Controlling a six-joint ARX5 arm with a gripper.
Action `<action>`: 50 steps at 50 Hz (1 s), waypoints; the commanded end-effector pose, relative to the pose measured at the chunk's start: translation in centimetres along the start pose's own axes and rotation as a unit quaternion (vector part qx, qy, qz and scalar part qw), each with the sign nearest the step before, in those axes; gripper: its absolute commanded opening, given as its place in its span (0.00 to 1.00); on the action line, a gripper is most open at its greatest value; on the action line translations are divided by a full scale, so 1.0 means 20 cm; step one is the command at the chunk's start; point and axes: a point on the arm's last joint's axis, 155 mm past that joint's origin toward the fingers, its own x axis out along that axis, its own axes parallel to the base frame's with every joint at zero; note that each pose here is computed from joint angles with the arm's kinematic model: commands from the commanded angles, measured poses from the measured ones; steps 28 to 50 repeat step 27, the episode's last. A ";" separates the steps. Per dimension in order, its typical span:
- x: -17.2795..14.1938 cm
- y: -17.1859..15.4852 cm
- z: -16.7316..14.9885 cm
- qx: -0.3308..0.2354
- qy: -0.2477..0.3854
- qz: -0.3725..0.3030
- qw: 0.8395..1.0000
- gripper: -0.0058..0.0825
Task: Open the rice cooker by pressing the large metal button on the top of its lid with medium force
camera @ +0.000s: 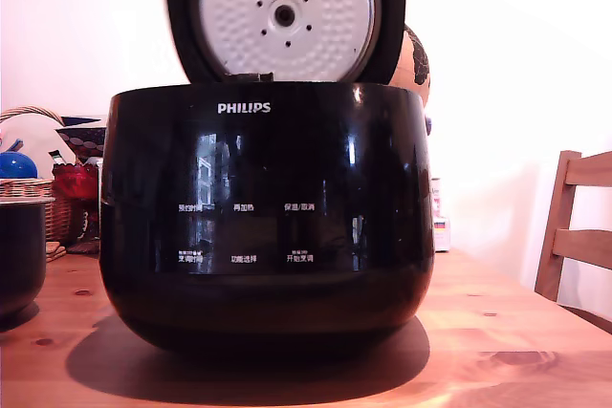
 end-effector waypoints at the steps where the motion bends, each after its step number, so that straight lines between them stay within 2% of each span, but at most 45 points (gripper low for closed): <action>1: -0.01 0.07 -0.05 0.011 0.008 0.023 1.000 0.04; 16: -0.12 0.37 -0.02 0.013 0.002 0.128 0.992 0.04; 25: -0.18 0.49 0.00 0.014 -0.003 0.170 0.985 0.04; 50: -0.18 0.51 0.00 0.014 -0.003 0.175 0.985 0.04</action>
